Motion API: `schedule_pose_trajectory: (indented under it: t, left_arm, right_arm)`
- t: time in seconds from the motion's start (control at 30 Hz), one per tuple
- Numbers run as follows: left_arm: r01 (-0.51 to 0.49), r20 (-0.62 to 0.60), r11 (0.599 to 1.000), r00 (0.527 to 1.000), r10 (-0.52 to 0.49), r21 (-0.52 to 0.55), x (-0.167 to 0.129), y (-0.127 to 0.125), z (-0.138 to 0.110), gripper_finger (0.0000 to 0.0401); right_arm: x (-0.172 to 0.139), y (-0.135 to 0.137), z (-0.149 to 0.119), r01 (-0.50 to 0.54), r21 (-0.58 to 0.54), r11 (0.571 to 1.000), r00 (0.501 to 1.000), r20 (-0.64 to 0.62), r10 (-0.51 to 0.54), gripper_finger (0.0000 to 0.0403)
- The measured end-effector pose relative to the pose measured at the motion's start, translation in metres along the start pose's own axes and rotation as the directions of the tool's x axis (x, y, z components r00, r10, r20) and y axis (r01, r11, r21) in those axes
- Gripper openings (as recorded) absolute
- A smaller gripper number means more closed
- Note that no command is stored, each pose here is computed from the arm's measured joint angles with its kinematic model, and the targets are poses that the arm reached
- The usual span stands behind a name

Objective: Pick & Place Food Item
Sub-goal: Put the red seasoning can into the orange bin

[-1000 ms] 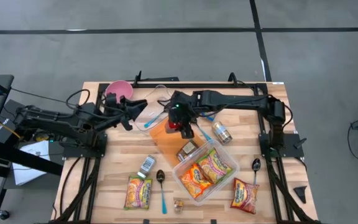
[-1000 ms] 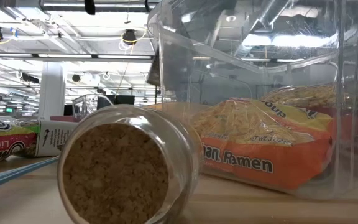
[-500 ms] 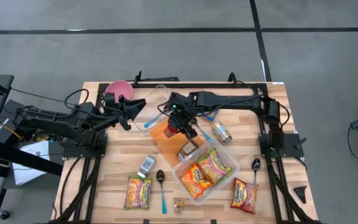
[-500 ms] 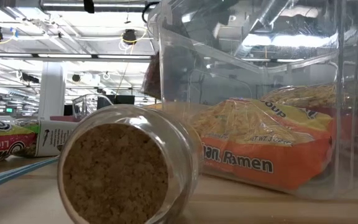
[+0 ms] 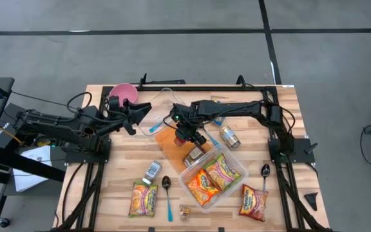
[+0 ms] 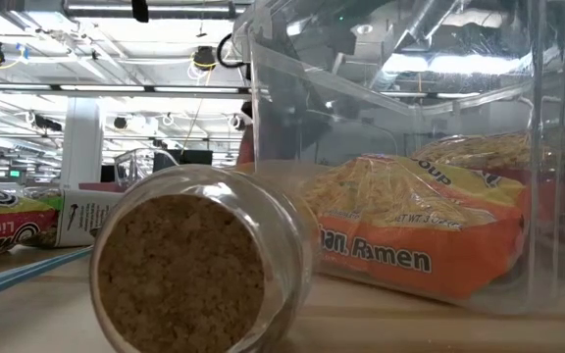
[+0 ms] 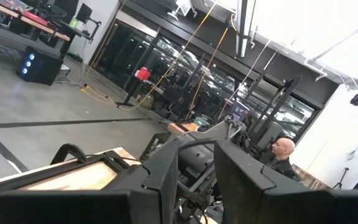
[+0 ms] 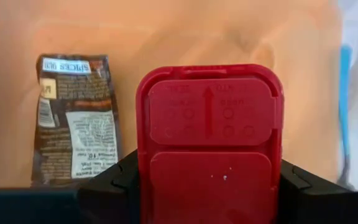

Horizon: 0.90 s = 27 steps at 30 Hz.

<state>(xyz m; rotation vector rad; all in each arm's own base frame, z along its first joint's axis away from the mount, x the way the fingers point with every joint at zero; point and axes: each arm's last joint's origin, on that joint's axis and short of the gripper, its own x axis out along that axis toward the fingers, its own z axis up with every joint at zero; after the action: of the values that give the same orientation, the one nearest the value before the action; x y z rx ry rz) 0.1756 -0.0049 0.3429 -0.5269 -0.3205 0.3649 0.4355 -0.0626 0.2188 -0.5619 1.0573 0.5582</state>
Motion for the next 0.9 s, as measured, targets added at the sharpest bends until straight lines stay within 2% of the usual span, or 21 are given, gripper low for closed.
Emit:
schedule_pose_trajectory:
  t: [0.23,0.43,0.5,0.9]
  left_arm:
    - [0.0,0.0,1.0,1.0,0.0,0.0,0.0,0.0,0.0,0.0099]
    - [0.0,-0.001,1.0,1.0,0.0,0.003,0.0,0.0,0.0,0.0099]
    - [0.0,0.0,1.0,1.0,0.0,0.002,0.0,0.0,0.0,0.0099]
    - [0.001,0.0,1.0,1.0,-0.001,-0.001,0.0,0.0,0.0,0.0099]
  right_arm:
    - [0.002,-0.002,-0.003,-0.004,-0.05,0.999,1.0,-0.011,0.004,0.0196]
    - [0.017,-0.003,-0.007,-0.031,-0.043,0.999,0.999,-0.031,0.03,0.0196]
    - [0.023,0.001,-0.012,-0.082,-0.021,0.996,0.994,-0.071,0.08,0.0196]
    - [0.026,0.002,-0.015,-0.091,-0.014,0.996,0.99,-0.108,0.089,0.0196]
